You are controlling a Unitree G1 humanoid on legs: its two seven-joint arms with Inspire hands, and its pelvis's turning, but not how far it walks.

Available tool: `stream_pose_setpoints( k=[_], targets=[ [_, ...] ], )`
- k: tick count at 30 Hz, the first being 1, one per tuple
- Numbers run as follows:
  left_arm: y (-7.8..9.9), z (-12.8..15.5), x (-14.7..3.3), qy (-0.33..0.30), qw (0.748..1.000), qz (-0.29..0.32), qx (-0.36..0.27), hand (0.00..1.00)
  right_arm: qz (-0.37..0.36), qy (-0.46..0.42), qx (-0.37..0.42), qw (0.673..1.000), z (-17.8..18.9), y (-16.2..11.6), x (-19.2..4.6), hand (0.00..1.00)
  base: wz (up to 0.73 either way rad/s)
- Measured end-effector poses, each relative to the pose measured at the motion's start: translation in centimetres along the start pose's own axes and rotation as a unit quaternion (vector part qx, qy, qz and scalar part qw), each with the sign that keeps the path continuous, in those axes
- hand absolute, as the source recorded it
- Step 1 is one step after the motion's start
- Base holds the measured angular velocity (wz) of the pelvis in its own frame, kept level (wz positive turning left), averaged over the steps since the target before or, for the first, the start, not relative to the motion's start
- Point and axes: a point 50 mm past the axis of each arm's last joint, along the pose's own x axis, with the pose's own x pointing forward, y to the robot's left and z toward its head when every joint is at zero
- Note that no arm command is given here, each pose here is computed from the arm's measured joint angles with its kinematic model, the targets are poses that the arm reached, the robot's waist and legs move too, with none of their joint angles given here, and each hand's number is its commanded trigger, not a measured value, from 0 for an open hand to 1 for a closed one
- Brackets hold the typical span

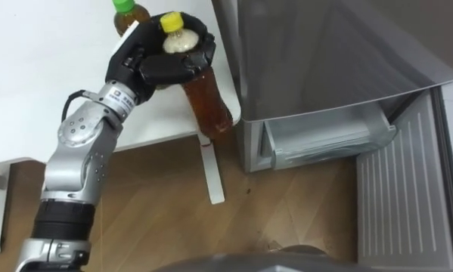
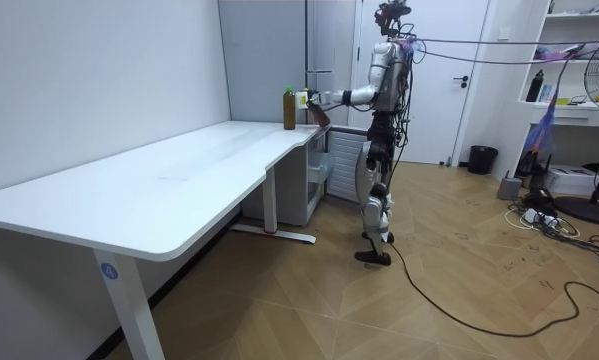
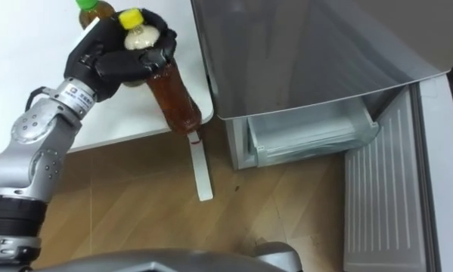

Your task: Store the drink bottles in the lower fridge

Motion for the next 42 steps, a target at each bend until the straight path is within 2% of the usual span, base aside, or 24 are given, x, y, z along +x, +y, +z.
stream_pose_setpoints(
  k=[12, 27, 42],
  targets=[
    [-0.4, -1.2, 0.1, 0.026, 1.0, -0.008, -0.006, 1.0, -0.008, -0.006, 0.0, 1.0, 0.3, -0.2, 0.0, 0.0, 0.0],
    [-0.8, -1.5, 0.3, 0.03, 0.999, -0.011, -0.007, 1.0, -0.014, 0.001, 0.008, 1.0, 0.1, -0.2, 0.0, 0.0, 0.0],
    [-2.4, 2.1, 0.4, -0.045, 0.998, -0.037, 0.015, 1.0, -0.015, 0.002, 0.033, 0.999, 0.1, -0.2, 0.0, 0.0, 0.0]
  ],
)
